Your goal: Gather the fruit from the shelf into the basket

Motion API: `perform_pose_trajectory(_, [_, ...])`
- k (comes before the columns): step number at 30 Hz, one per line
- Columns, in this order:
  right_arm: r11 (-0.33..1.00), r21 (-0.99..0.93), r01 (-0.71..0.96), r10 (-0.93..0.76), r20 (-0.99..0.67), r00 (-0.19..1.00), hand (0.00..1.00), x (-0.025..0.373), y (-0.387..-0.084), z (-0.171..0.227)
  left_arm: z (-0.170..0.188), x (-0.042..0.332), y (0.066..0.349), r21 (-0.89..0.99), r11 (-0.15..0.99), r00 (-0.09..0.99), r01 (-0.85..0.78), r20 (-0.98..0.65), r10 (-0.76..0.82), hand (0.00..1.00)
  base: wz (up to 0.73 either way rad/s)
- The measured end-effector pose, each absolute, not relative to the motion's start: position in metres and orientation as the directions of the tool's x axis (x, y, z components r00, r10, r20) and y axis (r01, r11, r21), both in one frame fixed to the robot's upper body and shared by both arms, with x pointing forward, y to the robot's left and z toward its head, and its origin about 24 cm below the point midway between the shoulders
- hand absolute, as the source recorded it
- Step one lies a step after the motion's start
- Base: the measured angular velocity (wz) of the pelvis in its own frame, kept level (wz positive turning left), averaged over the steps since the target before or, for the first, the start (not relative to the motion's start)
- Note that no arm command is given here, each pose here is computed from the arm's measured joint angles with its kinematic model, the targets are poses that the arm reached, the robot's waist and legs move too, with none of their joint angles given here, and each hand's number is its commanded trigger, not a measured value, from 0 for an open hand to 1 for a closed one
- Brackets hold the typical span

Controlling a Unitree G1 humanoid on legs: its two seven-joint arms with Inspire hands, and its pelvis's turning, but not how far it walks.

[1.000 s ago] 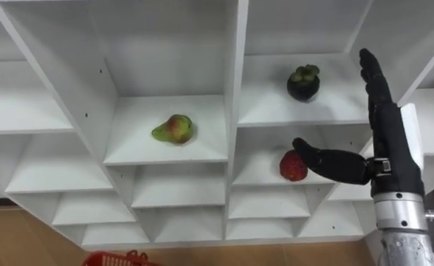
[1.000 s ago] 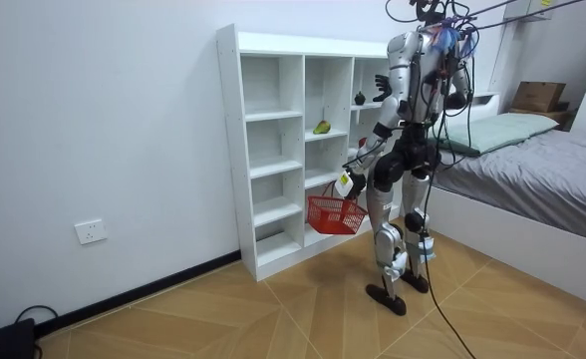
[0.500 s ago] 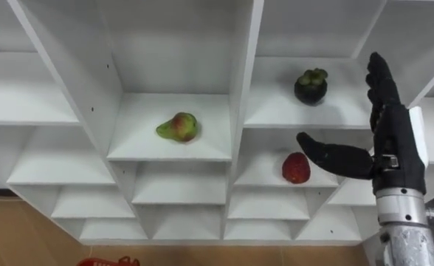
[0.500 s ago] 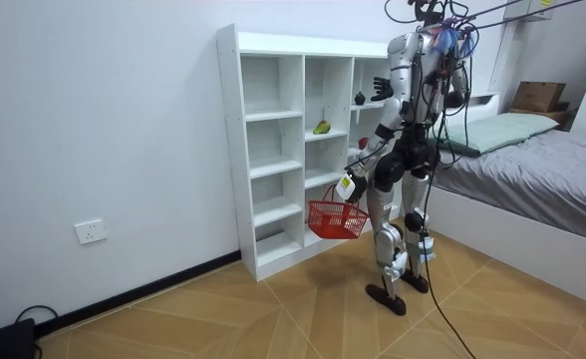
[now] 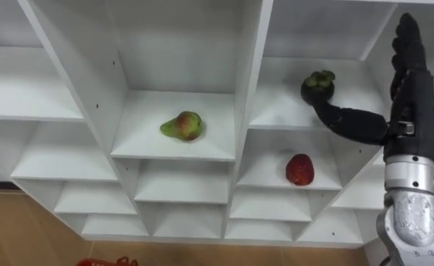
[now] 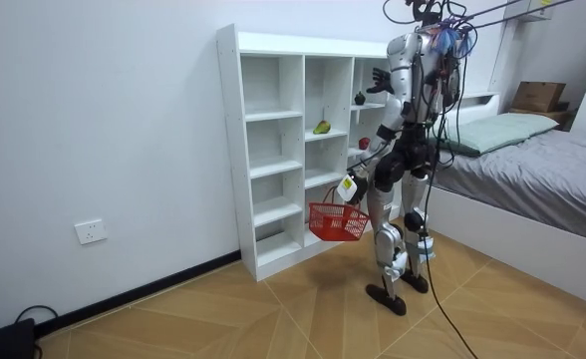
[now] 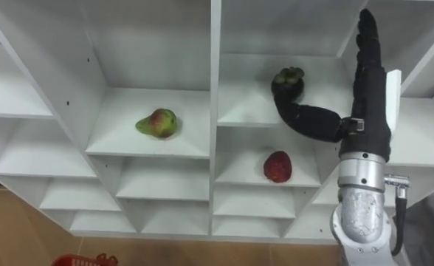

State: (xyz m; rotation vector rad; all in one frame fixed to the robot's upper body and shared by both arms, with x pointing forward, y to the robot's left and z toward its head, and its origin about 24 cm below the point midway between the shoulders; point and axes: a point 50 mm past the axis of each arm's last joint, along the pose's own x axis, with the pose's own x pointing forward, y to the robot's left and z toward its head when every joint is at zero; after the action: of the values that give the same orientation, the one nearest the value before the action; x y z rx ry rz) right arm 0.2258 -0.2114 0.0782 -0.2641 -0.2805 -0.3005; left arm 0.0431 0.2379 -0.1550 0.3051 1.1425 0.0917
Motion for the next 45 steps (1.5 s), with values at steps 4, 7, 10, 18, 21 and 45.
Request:
perform_pose_trajectory(4, [0.923,-0.198,0.33,-0.274,0.262,0.925,0.0,0.23,-0.215,0.07,-0.155,0.043,0.238,0.294,0.952,0.412,0.081,-0.88,0.237,1.0,0.0])
perform_pose_trajectory(7, [0.931,-0.18,0.317,-0.27,0.244,0.931,0.0,0.232,-0.215,0.07,-0.155,0.041,0.239,0.297,0.952,0.399,0.077,-0.884,0.243,1.0,0.02])
perform_pose_trajectory(10, [0.936,-0.171,0.307,-0.263,0.237,0.935,0.0,0.233,-0.215,0.07,-0.156,0.041,0.239,0.302,0.95,0.389,0.074,-0.886,0.251,1.0,0.03])
perform_pose_trajectory(18, [0.935,-0.176,0.307,-0.277,0.173,0.945,0.0,0.239,-0.22,0.06,-0.158,0.038,0.234,0.286,0.955,0.363,0.072,-0.9,0.242,1.0,0.05])
perform_pose_trajectory(21, [0.937,-0.179,0.301,-0.273,0.165,0.948,0.0,0.24,-0.221,0.059,-0.158,0.038,0.234,0.285,0.956,0.361,0.073,-0.901,0.241,1.0,0.05])
perform_pose_trajectory(45, [0.936,-0.271,0.227,-0.215,0.072,0.974,0.0,0.262,-0.218,0.044,-0.157,0.036,0.236,0.269,0.958,0.347,0.1,-0.912,0.22,1.0,0.04])
